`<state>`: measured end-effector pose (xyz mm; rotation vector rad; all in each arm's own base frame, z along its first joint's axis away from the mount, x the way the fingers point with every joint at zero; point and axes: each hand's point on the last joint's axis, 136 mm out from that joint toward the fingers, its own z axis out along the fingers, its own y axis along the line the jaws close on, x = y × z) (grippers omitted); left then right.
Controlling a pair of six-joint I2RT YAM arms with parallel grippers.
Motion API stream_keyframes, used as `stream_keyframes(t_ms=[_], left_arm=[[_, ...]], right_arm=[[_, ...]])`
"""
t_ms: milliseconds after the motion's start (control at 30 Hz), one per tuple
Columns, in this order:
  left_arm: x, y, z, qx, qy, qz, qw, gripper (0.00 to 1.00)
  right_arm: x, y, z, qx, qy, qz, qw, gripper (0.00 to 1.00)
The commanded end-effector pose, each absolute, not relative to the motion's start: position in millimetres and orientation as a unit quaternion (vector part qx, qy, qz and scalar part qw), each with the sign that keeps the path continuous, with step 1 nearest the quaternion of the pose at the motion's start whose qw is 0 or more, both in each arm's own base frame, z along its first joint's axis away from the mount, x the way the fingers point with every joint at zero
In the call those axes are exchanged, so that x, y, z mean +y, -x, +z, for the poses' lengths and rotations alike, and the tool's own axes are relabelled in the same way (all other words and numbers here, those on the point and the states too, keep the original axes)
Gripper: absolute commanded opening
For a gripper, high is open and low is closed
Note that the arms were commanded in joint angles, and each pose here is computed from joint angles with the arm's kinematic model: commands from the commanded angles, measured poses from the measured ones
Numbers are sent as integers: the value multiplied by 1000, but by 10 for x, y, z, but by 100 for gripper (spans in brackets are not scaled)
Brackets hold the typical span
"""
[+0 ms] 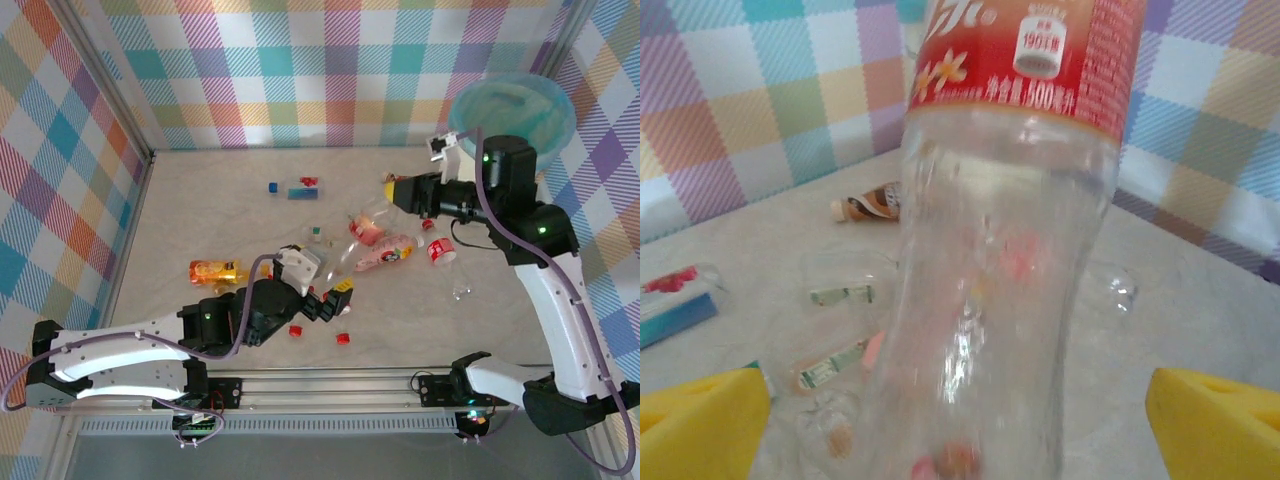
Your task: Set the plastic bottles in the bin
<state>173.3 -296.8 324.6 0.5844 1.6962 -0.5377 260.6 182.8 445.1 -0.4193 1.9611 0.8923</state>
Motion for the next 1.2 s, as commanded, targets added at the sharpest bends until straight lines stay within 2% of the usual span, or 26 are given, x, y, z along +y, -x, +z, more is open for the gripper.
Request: stream_keyframes(t_ms=[0, 233, 333, 467, 600, 833, 1167], left_arm=[[-2851, -1762, 3553, 720, -220, -239, 614, 98], [-3030, -1770, 3694, 723, -237, -237, 604, 98], [-3160, -1772, 3673, 726, -247, -237, 597, 98], [-3308, -1771, 3598, 730, -255, -243, 586, 98], [-3387, -1773, 3526, 736, -252, -250, 577, 97], [-3351, -1782, 3452, 742, -238, -253, 573, 97], [-3274, -1805, 3386, 750, -235, -238, 570, 97]], right_arm=[[1420, -2850, 4765, 786, 149, 222, 557, 0], [681, -3221, 5526, 708, 85, -30, 700, 0], [487, -3326, 5776, 669, 65, -112, 732, 0], [335, -3509, 5932, 634, 47, -167, 754, 0], [214, -3787, 5940, 635, 35, -191, 747, 0], [-139, -4237, 5615, 704, -6, -197, 683, 0], [-229, -4490, 5011, 776, -22, -165, 608, 4]])
